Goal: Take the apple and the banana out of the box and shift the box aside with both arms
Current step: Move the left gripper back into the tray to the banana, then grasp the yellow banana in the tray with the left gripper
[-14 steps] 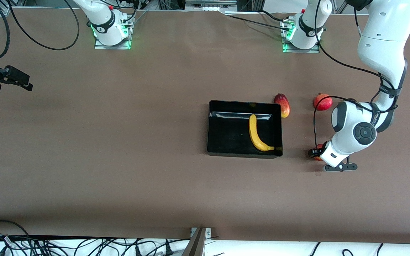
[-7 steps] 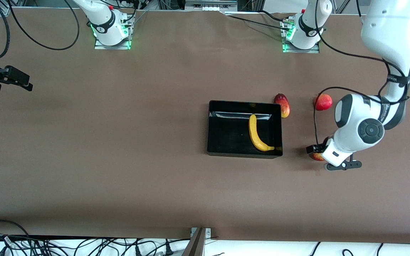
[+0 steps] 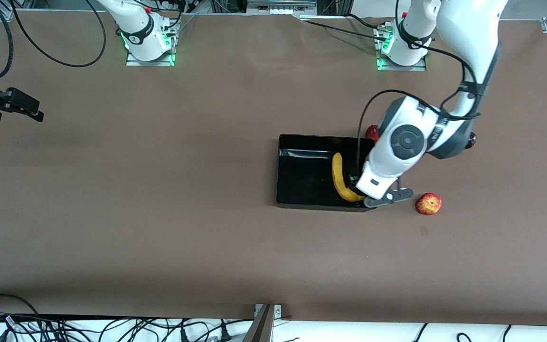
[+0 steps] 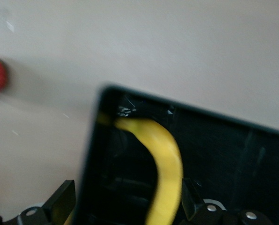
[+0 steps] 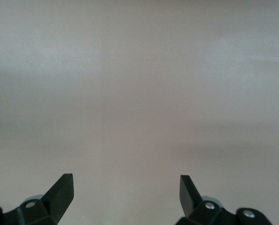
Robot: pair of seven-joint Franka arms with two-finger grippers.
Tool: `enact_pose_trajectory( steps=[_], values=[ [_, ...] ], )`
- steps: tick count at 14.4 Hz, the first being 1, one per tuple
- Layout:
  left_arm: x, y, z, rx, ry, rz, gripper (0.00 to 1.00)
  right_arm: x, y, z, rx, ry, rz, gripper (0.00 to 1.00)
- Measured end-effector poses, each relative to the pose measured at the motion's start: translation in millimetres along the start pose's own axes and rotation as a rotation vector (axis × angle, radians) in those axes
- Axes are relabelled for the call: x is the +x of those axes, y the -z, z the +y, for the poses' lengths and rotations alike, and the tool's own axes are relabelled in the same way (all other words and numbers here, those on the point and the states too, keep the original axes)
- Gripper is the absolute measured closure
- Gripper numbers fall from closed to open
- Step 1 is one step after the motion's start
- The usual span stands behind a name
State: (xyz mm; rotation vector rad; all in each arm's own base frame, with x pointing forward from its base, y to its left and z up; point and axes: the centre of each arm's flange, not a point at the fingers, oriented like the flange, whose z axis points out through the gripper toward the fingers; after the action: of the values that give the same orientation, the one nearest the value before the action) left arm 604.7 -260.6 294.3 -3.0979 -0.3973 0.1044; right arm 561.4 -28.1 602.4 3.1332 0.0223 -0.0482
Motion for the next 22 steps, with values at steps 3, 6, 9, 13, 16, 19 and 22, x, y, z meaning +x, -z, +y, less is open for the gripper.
enact_pose_trajectory(
  steps=[3,6,9,13,16,19,22],
  values=[
    [-22,-23,27,0.001,0.014,-0.039,0.0,0,0,0,0.0,0.0,0.0,0.0],
    [-32,-58,44,-0.023,0.033,-0.051,0.0,0,0,0,0.0,0.0,0.0,0.0],
    [-39,-89,49,-0.032,0.04,-0.071,0.0,0,0,0,0.0,0.0,0.0,0.0],
    [-44,-117,48,-0.041,0.043,-0.077,0.0,0,0,0,0.0,0.0,0.0,0.0],
    [-46,-128,47,-0.043,0.057,-0.078,0.0,0,0,0,0.0,0.0,0.0,0.0],
    [-46,-129,47,-0.046,0.062,-0.076,0.17,0,0,0,0.0,0.0,0.0,0.0],
    [-45,-124,48,-0.051,0.065,-0.068,0.46,0,0,0,0.0,0.0,0.0,0.0]
  ],
)
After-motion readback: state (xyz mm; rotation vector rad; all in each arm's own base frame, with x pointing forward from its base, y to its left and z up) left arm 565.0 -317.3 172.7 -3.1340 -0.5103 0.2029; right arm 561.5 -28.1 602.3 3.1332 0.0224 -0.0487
